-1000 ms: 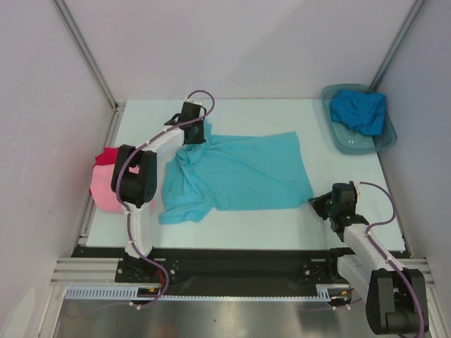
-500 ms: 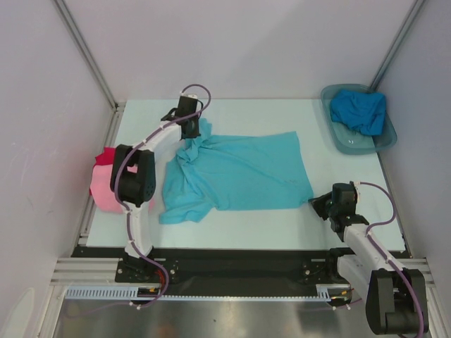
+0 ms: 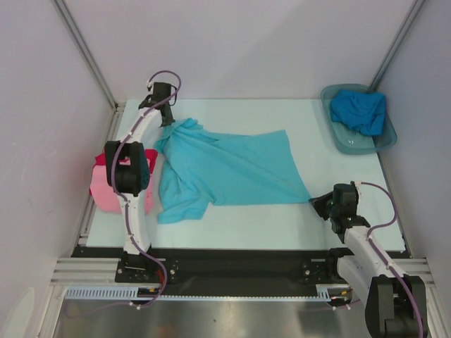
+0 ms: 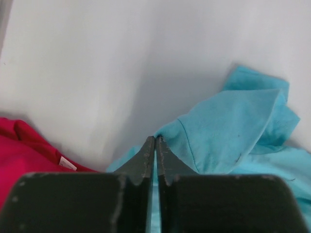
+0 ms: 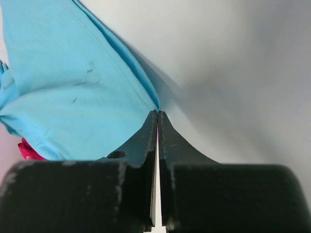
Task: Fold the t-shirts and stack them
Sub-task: Flatten the tshirt out
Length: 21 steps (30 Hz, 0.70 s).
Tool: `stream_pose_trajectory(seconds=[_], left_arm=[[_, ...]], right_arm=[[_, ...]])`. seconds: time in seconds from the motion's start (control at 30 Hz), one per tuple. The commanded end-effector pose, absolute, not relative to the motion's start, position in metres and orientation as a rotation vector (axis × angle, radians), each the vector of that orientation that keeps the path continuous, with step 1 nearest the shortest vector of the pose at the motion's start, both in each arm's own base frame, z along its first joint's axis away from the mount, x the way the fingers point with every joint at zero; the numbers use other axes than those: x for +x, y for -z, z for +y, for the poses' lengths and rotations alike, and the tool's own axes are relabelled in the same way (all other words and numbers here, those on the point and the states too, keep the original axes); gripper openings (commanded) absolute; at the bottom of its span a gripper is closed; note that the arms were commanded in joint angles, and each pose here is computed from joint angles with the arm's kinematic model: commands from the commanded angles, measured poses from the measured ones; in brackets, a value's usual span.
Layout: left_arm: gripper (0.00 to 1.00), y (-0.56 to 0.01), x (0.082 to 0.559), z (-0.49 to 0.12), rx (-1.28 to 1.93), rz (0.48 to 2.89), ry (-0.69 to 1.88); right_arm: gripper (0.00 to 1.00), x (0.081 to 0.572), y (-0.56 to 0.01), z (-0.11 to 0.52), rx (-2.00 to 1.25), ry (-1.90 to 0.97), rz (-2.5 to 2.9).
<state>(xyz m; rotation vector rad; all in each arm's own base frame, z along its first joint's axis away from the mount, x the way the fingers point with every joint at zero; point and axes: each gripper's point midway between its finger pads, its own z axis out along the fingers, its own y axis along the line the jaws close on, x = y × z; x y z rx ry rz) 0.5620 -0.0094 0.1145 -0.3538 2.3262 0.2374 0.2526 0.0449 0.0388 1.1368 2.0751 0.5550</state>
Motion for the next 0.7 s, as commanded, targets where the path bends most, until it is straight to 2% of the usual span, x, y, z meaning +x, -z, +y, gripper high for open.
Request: stream_pose_trajectory(seconds=[0.0,0.07,0.17,0.3,0.5,0.67], left_arm=[[0.12,-0.103,0.559,-0.005,-0.411,2.357,-0.246],[0.27,-0.095,0.558,-0.011,-0.402,2.381,-0.213],[0.37,-0.086,0.554,-0.016,-0.404,2.397,-0.179],[0.42,-0.086,0.549,-0.013,-0.42,2.391,-0.191],[0.43,-0.119,0.551,-0.016,-0.447,2.326,-0.145],[0.43,-0.137,0.552,-0.021,-0.434,2.296,-0.099]], right_arm=[[0.0,0.251,-0.042,0.042,1.11,-0.542,2.074],[0.0,0.251,-0.04,0.042,1.109,-0.541,2.08],[0.0,0.253,-0.041,0.043,1.108,-0.547,2.08],[0.0,0.255,-0.043,0.043,1.102,-0.553,2.076],[0.0,0.249,-0.044,0.037,1.12,-0.514,2.064],[0.0,0.246,-0.058,0.012,1.175,-0.364,1.99]])
